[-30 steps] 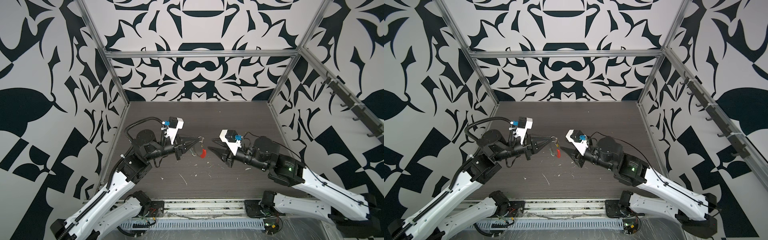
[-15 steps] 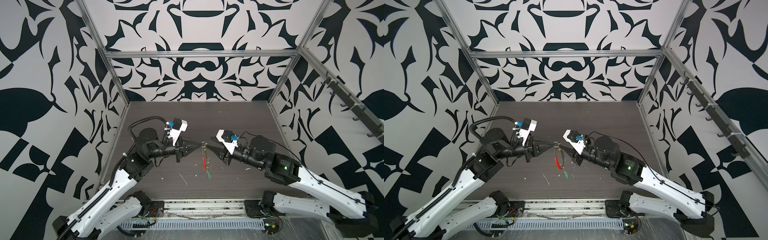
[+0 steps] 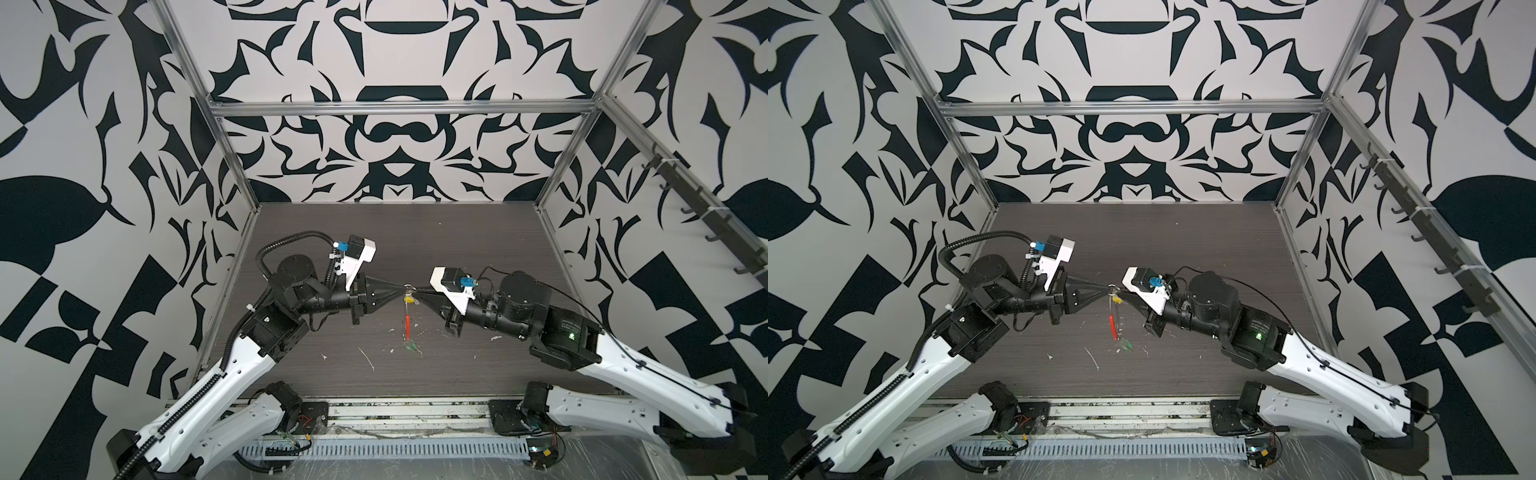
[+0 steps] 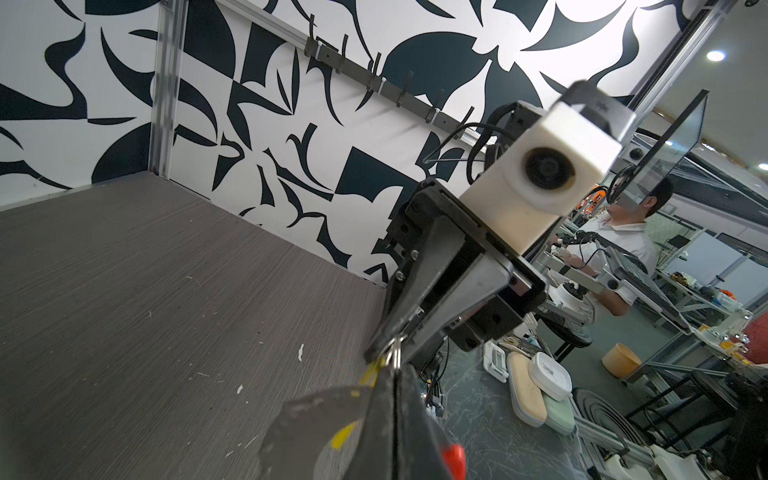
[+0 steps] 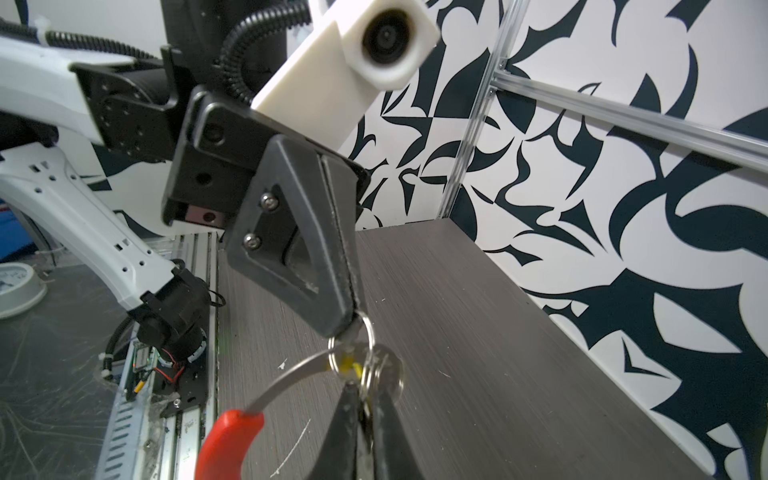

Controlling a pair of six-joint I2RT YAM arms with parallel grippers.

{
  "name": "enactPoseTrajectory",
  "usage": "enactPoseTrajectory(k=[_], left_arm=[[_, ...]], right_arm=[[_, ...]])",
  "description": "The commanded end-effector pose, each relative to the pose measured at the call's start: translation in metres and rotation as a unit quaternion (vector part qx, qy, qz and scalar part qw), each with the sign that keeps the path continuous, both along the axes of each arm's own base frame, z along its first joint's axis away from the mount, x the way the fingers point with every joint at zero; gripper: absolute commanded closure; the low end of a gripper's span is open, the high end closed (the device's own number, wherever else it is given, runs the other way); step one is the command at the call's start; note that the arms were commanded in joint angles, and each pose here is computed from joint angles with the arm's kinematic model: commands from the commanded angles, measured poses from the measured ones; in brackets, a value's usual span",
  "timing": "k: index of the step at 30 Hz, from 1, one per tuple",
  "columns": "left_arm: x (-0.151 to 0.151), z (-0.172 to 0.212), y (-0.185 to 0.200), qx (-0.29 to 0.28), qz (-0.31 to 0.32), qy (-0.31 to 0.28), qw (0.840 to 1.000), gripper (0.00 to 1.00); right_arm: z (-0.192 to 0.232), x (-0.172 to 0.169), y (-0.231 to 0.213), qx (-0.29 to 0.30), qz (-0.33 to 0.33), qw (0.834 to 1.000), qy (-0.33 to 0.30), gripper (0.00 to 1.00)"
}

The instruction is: Remove the keys from the keyring

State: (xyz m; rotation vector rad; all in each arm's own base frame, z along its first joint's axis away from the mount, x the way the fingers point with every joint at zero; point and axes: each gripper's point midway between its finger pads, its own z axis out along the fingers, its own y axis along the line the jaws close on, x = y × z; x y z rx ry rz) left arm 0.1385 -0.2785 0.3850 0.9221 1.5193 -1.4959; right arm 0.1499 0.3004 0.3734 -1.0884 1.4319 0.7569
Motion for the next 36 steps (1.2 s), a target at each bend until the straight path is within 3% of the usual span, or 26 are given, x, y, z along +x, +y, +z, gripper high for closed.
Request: enactPoseTrajectory(k=[1,4,29,33,36], left_arm=[[-0.006,0.023,0.002,-0.024,-0.010,-0.026,0.999,1.00],[-0.005,0.024,0.003,-0.026,-0.007,-0.025,0.999,1.00],[0.008,0.020,0.009,-0.007,0.044,-0.015,0.999,1.00],[0.012,0.018,0.012,-0.001,0.060,-0.015,0.998,1.00],[0.018,0.011,0.013,0.008,0.079,-0.013,0.997,1.00]], right_arm=[[0.030,-0.007,-0.006,0.036,0.006,0.999,-0.020,0.95],[0.030,-0.007,-0.007,0.035,0.005,0.999,-0.020,1.00],[0.036,-0.009,-0.017,0.047,-0.002,0.999,-0.025,1.00],[0.032,0.000,-0.021,0.049,-0.034,0.998,-0.012,1.00],[0.005,0.024,-0.026,0.020,-0.102,0.994,0.022,1.00]])
